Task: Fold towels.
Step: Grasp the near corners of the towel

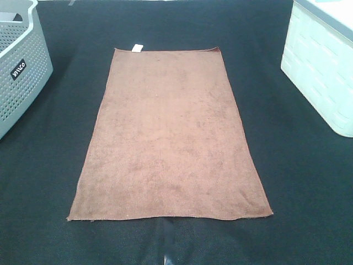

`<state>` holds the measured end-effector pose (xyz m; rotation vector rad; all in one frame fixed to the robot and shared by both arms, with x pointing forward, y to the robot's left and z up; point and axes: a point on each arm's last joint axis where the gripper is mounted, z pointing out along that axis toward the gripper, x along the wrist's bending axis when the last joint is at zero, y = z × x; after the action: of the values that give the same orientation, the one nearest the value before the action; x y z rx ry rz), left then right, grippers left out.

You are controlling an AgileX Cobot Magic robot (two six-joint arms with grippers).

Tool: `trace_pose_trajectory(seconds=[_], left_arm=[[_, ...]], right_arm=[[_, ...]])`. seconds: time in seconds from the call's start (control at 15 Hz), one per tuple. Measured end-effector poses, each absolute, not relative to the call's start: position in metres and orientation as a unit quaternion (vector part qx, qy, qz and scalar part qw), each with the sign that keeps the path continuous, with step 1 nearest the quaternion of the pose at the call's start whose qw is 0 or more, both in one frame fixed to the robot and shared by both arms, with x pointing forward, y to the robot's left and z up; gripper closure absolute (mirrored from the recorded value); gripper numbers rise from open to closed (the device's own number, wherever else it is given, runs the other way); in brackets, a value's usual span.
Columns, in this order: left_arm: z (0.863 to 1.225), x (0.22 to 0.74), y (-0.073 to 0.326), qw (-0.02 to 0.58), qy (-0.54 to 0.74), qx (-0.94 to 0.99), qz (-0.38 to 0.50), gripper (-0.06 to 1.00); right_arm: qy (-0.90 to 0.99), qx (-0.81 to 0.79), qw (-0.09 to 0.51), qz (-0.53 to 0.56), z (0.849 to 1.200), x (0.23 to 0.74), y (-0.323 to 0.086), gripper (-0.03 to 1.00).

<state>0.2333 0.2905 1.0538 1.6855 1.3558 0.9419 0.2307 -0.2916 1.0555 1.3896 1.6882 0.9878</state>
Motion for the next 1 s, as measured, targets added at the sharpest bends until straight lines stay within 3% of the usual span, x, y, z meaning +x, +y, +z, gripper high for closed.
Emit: trace_pose_trajectory(seconds=[1.0], left_arm=[[1.0538, 0.2333, 0.2905, 0.381, 0.531, 0.66, 0.369, 0.18]], right_arm=[[0.656, 0.54, 0.363, 0.384, 1.0555, 0.2307, -0.2916, 0.2]])
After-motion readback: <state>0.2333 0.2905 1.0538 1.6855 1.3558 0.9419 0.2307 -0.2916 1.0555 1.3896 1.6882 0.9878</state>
